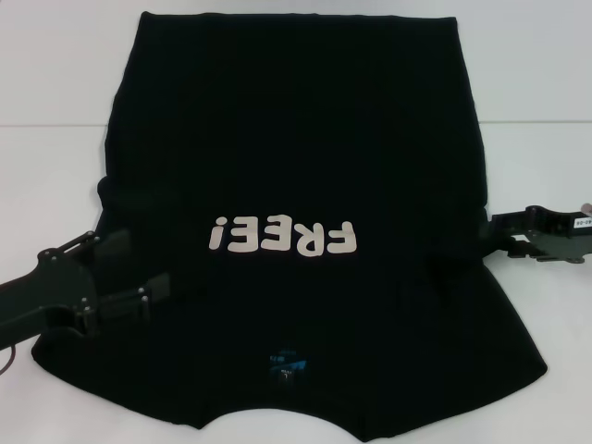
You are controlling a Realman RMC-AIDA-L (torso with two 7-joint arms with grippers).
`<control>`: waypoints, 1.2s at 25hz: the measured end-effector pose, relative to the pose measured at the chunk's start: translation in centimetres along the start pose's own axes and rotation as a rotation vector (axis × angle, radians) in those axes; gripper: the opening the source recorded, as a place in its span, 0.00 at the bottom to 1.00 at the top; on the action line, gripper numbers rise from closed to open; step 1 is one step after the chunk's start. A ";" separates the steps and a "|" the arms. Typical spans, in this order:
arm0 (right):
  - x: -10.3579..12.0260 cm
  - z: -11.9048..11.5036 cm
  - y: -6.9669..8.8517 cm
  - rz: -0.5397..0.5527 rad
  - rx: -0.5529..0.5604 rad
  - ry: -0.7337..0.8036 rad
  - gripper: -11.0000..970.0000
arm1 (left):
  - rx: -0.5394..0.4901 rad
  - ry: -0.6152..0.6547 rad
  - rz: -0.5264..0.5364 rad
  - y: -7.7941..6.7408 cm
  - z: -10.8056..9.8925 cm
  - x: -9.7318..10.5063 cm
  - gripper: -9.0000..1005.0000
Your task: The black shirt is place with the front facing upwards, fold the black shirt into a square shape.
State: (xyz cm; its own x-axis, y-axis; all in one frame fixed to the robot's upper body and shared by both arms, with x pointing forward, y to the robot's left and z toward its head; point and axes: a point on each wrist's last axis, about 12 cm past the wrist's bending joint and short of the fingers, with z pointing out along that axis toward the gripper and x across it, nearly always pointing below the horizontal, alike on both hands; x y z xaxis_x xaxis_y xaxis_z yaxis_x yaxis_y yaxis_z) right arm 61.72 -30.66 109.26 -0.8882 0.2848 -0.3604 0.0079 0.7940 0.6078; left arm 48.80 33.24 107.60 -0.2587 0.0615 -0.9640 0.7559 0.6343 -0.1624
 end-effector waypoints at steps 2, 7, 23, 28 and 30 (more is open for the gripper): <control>0.0 0.2 0.3 -0.006 -0.002 0.002 0.68 | 0.000 0.000 0.000 0.0 0.0 0.0 0.94; -0.2 0.4 0.7 -0.026 -0.008 -0.003 0.60 | 0.001 0.000 0.000 0.0 0.0 0.0 0.94; -0.7 0.5 1.5 -0.026 -0.033 -0.021 0.04 | 0.000 0.000 -0.005 -0.1 -0.1 0.2 0.94; -1.1 0.6 1.9 -0.012 -0.053 -0.051 0.05 | -0.001 0.001 -0.005 -0.1 -0.2 0.2 0.94; -1.2 0.7 2.1 -0.004 -0.066 -0.062 0.05 | -0.001 0.001 -0.005 -0.1 -0.2 0.2 0.94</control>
State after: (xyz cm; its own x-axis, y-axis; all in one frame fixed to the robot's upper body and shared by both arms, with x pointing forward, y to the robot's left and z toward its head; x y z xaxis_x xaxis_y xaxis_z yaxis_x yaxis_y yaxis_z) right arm 63.10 -28.98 110.45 -0.8583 0.3159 -0.4044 -0.0275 0.7586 0.6509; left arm 48.55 33.31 107.48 -0.2629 0.0592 -0.9630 0.7538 0.6356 -0.1667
